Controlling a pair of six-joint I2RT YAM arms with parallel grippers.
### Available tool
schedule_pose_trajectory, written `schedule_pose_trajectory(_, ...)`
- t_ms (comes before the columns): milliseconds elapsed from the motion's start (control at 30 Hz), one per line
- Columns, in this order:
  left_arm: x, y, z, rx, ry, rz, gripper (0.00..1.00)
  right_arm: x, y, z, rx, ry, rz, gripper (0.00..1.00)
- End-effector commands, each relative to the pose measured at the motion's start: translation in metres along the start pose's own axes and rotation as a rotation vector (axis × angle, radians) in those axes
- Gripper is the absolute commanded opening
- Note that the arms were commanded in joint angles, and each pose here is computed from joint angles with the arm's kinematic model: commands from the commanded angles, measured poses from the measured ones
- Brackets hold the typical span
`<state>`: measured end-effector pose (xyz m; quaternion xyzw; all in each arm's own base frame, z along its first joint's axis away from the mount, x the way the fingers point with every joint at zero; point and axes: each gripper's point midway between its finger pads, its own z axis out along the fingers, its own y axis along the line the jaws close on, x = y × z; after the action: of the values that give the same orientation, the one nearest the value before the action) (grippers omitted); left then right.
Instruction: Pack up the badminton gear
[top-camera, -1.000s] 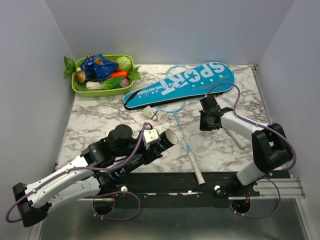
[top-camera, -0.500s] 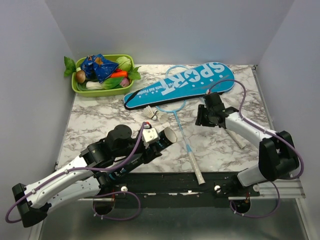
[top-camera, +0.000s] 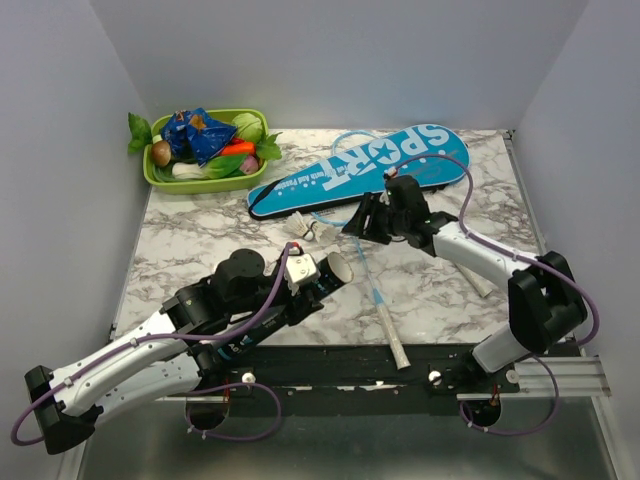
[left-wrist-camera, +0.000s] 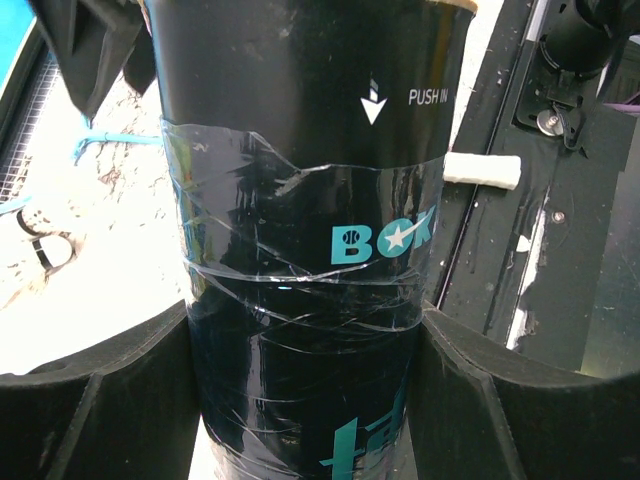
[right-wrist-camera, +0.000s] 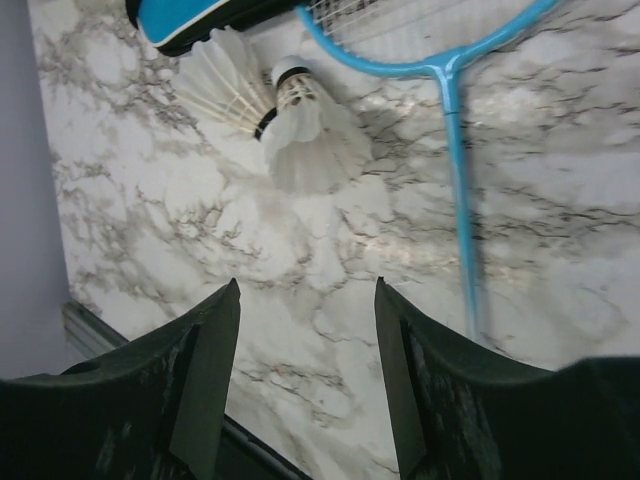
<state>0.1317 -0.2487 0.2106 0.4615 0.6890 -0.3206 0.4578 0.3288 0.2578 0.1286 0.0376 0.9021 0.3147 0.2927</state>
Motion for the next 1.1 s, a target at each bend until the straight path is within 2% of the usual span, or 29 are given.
schedule_pose_trajectory(0,-0.004,0.005,-0.002,-0.039,-0.012,-0.021,0.00,-0.002,0.037,0.026,-0.072,-0.034,0.139,0.65)
schedule_pose_trajectory(133,-0.007,0.007,-0.005,-0.057,-0.029,-0.017,0.00,-0.004,0.048,0.042,-0.091,-0.072,0.257,0.68)
schedule_pose_trajectory(333,-0.009,0.008,-0.008,-0.063,-0.039,-0.017,0.00,-0.007,0.050,0.059,-0.063,-0.115,0.346,0.69)
schedule_pose_trajectory(900,-0.017,0.009,-0.018,-0.082,-0.084,-0.008,0.00,-0.007,0.037,0.110,0.013,-0.107,0.463,0.66)
schedule_pose_trajectory(1067,-0.017,0.009,-0.017,-0.082,-0.081,-0.008,0.00,-0.004,0.033,0.124,0.024,-0.096,0.490,0.62)
